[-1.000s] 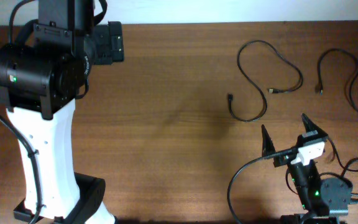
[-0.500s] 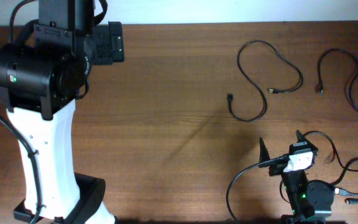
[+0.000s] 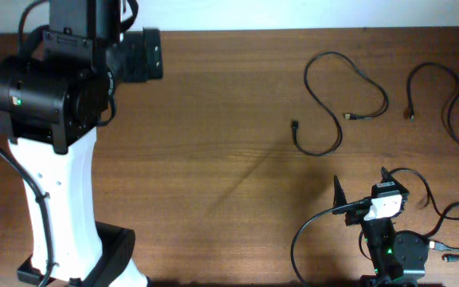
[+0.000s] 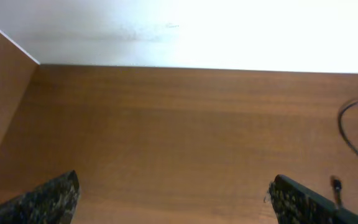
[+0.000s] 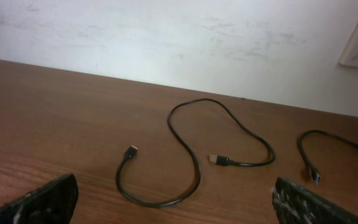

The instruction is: Untangle cables

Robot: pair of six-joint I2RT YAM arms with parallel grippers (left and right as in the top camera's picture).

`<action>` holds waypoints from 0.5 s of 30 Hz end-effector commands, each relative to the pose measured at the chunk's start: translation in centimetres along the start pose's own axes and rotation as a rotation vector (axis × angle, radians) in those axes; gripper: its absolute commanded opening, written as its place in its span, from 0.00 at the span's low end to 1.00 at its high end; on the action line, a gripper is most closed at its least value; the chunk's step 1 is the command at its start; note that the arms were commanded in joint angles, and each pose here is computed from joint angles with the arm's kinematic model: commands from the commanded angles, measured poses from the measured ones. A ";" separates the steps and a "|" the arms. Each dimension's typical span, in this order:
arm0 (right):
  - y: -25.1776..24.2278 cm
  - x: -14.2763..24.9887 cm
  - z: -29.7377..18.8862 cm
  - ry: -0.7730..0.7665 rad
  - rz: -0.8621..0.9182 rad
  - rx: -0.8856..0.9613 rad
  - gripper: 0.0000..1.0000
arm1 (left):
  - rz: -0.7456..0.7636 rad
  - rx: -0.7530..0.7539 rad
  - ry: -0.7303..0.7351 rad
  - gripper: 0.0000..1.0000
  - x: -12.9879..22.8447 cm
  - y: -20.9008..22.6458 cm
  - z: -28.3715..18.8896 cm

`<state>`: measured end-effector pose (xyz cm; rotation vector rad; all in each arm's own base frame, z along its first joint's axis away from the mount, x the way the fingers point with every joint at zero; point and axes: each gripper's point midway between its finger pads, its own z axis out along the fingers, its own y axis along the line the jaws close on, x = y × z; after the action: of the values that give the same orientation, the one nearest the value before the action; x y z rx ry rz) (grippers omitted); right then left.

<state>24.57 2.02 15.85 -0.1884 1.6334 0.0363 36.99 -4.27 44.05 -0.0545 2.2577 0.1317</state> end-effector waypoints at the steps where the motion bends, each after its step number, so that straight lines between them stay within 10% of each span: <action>1: -0.3 0.2 0.0 0.004 0.009 0.018 0.99 | -0.045 0.058 -0.166 0.99 -2.4 0.3 -3.7; 15: -0.3 0.2 0.0 0.004 0.009 0.018 0.99 | -0.139 0.119 -0.467 0.99 8.5 2.4 -4.7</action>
<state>24.56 1.96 15.90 -0.1861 1.6318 0.0330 29.01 -3.01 44.22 -0.1025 1.7946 -0.0674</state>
